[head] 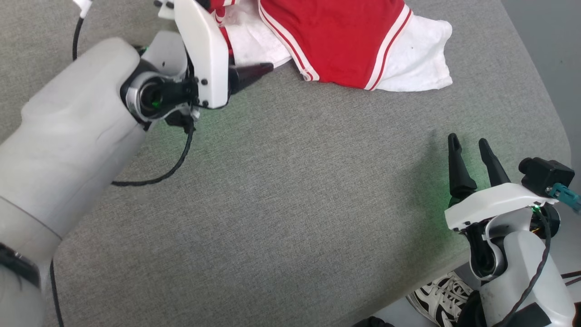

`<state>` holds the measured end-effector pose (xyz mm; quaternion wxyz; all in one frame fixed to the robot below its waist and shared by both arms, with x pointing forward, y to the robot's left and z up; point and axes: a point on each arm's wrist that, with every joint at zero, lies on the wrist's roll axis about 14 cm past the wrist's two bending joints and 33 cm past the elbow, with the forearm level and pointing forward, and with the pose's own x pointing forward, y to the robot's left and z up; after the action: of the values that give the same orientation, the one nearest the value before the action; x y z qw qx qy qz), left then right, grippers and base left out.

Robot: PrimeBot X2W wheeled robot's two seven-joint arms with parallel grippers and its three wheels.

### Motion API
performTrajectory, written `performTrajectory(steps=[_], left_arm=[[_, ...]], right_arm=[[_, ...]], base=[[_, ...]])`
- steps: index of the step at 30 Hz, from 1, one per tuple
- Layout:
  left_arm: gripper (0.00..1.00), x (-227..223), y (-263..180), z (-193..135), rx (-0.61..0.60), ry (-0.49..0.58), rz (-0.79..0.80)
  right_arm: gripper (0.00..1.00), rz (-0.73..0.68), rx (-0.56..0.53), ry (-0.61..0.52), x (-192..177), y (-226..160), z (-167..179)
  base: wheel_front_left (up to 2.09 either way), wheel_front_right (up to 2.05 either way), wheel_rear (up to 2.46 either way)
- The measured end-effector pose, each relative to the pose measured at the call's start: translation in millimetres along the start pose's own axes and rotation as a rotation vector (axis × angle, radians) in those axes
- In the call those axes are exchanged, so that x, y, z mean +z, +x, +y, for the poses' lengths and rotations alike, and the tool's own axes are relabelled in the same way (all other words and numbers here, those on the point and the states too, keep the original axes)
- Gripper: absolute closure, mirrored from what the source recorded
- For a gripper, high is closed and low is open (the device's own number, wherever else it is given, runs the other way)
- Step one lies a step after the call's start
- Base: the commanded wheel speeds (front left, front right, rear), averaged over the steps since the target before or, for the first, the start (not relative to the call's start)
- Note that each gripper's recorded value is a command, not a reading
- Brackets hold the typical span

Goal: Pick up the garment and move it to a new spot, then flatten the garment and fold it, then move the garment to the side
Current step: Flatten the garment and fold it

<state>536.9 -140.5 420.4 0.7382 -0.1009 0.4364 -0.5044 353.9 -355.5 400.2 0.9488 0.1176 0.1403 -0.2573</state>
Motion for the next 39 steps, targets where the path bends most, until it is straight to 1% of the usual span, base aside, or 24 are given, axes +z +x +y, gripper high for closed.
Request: performTrajectory(steps=[1,2,7,11,15,19,20,23,27,28,29,30,31,32,34,39], left_arm=[[0.77,3,0,-1,0.0,0.002,0.0],[1.0,4,-1,-2,0.0,0.002,-0.003],[1.0,6,-4,-9,-0.004,0.009,0.01],[1.0,7,-17,-12,-0.004,0.015,0.004],[1.0,0,-43,-12,-0.013,0.004,0.006],[1.0,-21,-88,10,0.033,-0.048,0.022],[1.0,-21,-88,10,0.033,-0.048,0.022],[1.0,-39,-131,34,0.115,-0.064,0.032],[1.0,-59,-193,74,0.299,-0.061,-0.005],[1.0,-61,-208,84,0.349,-0.047,-0.028],[1.0,-60,-239,106,0.478,0.005,-0.078],[1.0,-58,-252,114,0.531,0.051,-0.102],[1.0,-52,-262,119,0.565,0.055,-0.149],[1.0,-49,-268,122,0.581,0.032,-0.193],[1.0,-58,-270,126,0.595,0.015,-0.194],[1.0,-117,-270,149,0.658,-0.101,-0.068]], right_arm=[[0.0,0.0,0.0,0.001,0,0,0],[0.0,0.0,0.001,0.002,0,-1,0],[0.0,-0.006,0.008,0.011,0,0,3],[0.0,-0.004,0.018,0.016,-2,1,7],[0.0,-0.008,0.059,0.008,0,7,21],[0.0,-0.014,0.121,-0.003,5,15,43],[0.0,-0.014,0.121,-0.003,5,15,43],[0.0,-0.015,0.176,-0.012,8,20,64],[0.0,-0.019,0.232,-0.018,12,23,86],[0.0,-0.017,0.241,-0.019,12,24,90],[0.0,-0.018,0.257,-0.02,14,25,97],[0.0,-0.018,0.263,-0.022,15,26,99],[0.0,-0.016,0.267,-0.022,14,26,101],[0.0,-0.013,0.269,-0.024,14,25,102],[0.0,-0.006,0.271,-0.027,13,24,102],[0.0,-0.008,0.274,-0.029,18,23,103]], base=[[0.0,0.0,0.0],[0.0,0.0,0.0],[0.0,0.0,0.0],[0.0,0.0,0.0],[0.0,0.0,0.0],[0.0,0.0,0.0],[0.0,0.0,0.0],[0.0,0.0,0.0],[0.0,0.0,0.0],[0.0,0.0,0.0],[0.0,0.0,0.0],[0.0,0.0,0.0],[0.0,0.0,0.0],[0.0,0.0,0.0],[0.0,0.0,0.0],[0.0,0.0,0.0]])
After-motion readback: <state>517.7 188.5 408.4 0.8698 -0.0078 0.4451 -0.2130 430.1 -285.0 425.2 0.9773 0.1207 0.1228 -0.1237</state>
